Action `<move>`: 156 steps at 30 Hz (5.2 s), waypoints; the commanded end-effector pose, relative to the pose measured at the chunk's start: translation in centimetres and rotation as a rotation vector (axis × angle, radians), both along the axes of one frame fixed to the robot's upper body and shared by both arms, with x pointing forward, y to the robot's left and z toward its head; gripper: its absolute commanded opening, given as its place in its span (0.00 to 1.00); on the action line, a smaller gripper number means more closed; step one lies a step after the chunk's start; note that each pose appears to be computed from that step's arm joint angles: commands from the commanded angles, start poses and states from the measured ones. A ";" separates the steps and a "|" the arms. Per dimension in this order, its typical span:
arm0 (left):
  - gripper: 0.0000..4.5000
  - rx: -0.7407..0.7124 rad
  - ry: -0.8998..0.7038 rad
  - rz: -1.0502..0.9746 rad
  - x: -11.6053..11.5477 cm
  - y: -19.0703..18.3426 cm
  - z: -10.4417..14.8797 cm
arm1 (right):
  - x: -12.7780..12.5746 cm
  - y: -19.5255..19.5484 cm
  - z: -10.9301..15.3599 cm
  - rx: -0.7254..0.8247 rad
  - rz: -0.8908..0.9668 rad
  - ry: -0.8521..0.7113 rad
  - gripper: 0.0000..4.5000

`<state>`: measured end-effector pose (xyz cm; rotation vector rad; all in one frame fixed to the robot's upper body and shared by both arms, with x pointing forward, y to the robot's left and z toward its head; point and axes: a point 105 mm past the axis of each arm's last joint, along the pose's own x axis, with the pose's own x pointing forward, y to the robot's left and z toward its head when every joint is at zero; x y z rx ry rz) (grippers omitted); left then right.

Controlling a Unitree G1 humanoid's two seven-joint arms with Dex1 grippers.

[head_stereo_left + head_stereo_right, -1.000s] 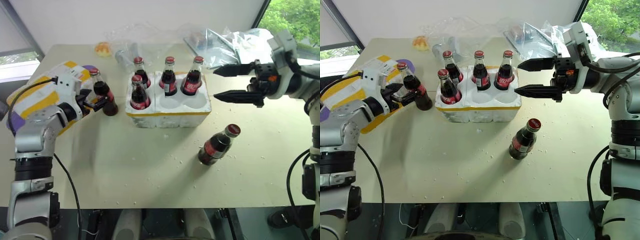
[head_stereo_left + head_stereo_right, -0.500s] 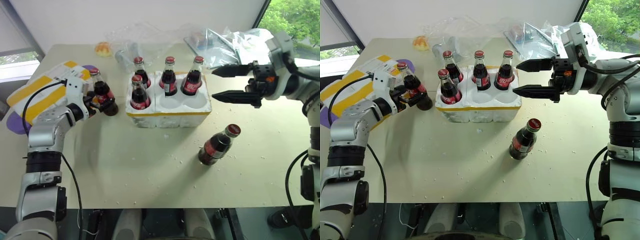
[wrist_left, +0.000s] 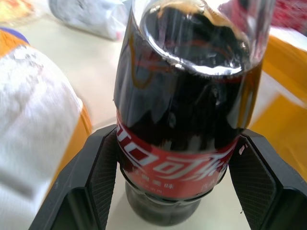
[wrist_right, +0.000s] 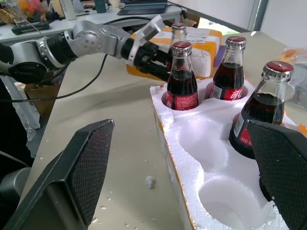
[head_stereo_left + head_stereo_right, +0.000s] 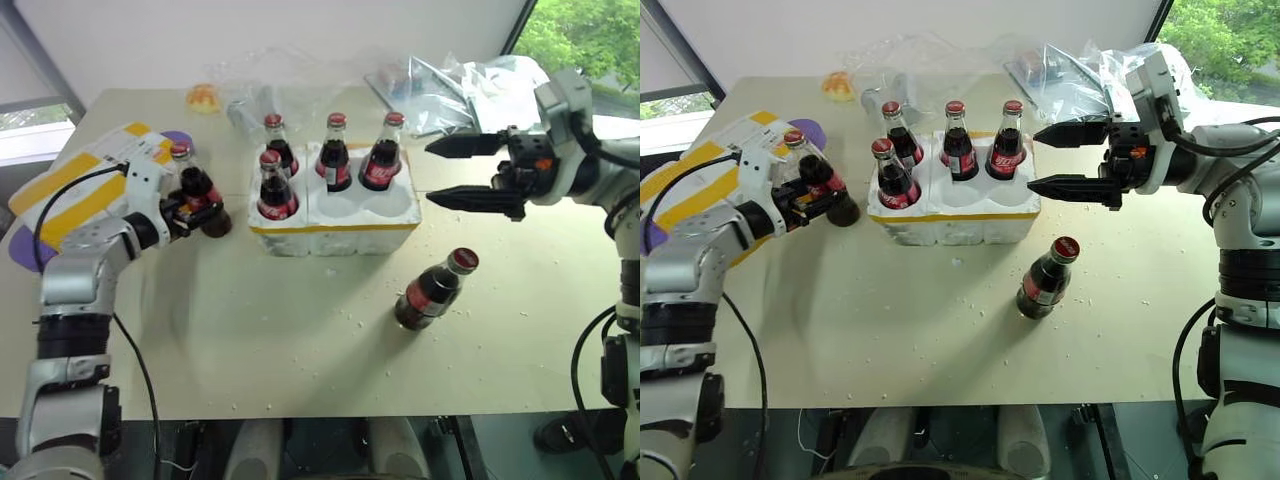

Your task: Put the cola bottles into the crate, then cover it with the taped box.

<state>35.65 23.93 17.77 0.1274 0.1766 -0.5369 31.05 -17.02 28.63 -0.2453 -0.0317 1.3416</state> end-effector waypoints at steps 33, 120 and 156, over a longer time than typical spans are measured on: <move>0.61 -0.016 -0.170 -0.640 -6.2 -18.4 12.1 | -1.0 0.2 -0.4 0.024 -0.015 -0.018 1.00; 0.98 0.005 -0.103 -0.375 -1.1 -21.7 11.2 | 0.3 -1.2 -1.2 0.029 -0.155 -0.035 1.00; 0.98 0.032 0.046 -1.066 -8.2 -10.0 10.6 | -9.9 -9.3 -8.4 -0.053 -0.528 0.115 1.00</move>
